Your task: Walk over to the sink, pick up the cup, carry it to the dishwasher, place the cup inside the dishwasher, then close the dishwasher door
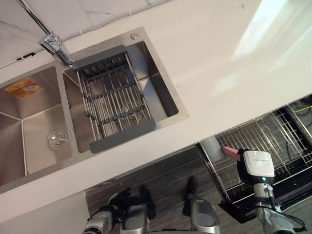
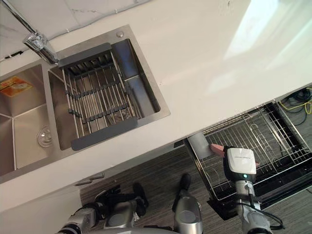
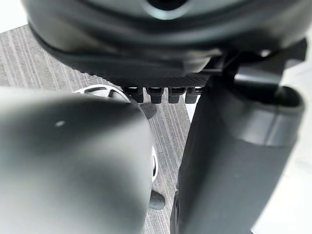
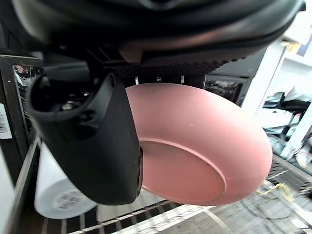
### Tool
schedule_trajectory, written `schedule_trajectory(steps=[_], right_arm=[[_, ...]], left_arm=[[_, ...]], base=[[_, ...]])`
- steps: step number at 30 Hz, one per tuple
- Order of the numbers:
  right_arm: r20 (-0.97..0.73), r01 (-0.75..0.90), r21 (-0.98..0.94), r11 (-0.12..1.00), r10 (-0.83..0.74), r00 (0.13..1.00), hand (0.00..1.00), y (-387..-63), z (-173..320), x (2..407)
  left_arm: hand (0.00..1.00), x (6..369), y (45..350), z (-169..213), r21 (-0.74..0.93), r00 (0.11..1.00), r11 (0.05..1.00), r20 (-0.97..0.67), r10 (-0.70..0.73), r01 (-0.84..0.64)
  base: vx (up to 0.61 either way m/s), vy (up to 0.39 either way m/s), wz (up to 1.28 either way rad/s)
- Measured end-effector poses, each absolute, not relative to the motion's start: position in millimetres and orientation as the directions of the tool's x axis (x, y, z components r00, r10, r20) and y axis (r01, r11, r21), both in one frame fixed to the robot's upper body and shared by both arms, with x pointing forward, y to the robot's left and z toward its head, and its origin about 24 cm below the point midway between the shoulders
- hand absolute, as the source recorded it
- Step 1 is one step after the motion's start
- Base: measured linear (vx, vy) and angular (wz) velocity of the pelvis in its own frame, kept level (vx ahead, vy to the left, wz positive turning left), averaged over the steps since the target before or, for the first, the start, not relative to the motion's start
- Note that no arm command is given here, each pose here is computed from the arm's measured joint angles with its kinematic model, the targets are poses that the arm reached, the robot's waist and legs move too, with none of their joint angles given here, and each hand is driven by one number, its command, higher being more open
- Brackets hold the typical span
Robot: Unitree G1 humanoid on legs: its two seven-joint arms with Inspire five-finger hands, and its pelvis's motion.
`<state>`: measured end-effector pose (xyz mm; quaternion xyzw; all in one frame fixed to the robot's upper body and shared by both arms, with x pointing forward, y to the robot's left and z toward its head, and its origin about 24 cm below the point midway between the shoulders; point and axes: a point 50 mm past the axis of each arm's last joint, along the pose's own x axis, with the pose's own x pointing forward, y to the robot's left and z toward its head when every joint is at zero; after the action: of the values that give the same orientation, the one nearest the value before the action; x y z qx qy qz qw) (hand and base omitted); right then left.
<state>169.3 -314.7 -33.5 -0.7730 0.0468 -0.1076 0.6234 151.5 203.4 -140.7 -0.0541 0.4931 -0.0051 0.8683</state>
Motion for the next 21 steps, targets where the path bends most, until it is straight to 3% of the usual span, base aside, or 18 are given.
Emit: schedule_trajectory(steps=[8,21], right_arm=[[0.241,0.160,-0.941,-0.300,-0.257,0.936,0.00,-342.1,-10.1,159.4],[0.367,0.317,-0.907,-0.279,-0.152,0.918,0.00,-332.9,19.5,178.2]], left_arm=[[1.00,147.1,206.1,-142.0,-0.087,0.501,0.995,-0.864,-0.055,-0.040],[1.00,144.7,207.4,-142.6,-0.085,0.496,0.995,-0.867,-0.052,-0.043]], base=[[0.00,0.004,0.00],[0.00,0.000,0.00]])
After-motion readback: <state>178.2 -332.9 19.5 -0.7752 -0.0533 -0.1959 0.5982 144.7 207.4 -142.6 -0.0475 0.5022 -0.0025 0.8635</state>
